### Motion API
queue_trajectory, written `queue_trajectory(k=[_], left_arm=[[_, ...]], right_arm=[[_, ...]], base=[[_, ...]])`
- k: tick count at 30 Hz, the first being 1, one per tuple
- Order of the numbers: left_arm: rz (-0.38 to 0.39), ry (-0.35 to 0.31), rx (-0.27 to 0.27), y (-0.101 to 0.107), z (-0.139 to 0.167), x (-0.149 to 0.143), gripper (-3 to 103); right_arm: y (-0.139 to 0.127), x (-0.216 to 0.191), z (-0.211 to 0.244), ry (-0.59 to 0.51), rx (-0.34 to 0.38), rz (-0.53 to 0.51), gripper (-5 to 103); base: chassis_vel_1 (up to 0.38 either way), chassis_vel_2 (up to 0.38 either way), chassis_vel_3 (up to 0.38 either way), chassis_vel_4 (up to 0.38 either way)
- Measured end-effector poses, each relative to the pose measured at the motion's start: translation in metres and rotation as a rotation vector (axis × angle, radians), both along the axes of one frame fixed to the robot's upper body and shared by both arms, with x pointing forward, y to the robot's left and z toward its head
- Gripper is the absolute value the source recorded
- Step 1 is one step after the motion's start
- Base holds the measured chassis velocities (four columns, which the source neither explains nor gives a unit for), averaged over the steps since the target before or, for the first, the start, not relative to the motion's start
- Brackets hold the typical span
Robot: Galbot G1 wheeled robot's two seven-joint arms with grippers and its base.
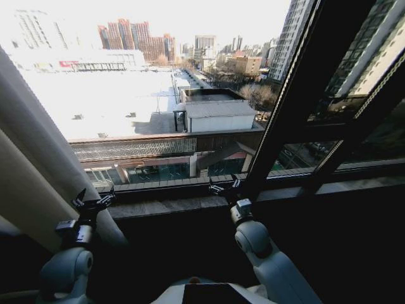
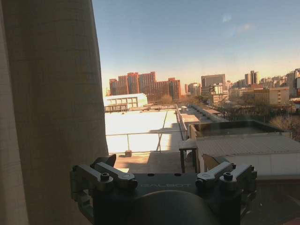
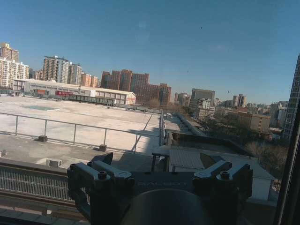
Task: Open the curtains by pulling them apart, changing their state from closed to fully open.
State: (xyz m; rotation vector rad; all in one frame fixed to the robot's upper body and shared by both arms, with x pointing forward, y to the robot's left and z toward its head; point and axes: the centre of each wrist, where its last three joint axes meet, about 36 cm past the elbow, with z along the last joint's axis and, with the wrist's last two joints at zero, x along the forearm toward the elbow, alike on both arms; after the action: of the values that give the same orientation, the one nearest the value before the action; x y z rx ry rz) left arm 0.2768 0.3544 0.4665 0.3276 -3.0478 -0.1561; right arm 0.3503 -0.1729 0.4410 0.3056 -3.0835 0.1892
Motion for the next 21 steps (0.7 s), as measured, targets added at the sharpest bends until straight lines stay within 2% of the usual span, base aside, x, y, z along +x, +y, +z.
queue_trajectory(k=[11, 16, 21], left_arm=[[-0.002, -0.007, -0.001, -0.002, 0.0, -0.001, 100], [-0.001, -0.013, 0.003, -0.002, 0.003, -0.001, 100], [0.007, -0.018, -0.002, 0.004, 0.005, -0.003, 100]], right_arm=[[-0.007, 0.009, -0.005, 0.012, -0.005, -0.022, 100], [-0.022, 0.023, -0.012, 0.03, -0.01, -0.066, 100], [-0.053, 0.041, -0.025, 0.048, -0.027, -0.143, 100]], base=[[-0.193, -0.259, 0.198, 0.257], [-0.311, -0.341, 0.304, 0.343], [-0.352, -0.375, 0.325, 0.387]])
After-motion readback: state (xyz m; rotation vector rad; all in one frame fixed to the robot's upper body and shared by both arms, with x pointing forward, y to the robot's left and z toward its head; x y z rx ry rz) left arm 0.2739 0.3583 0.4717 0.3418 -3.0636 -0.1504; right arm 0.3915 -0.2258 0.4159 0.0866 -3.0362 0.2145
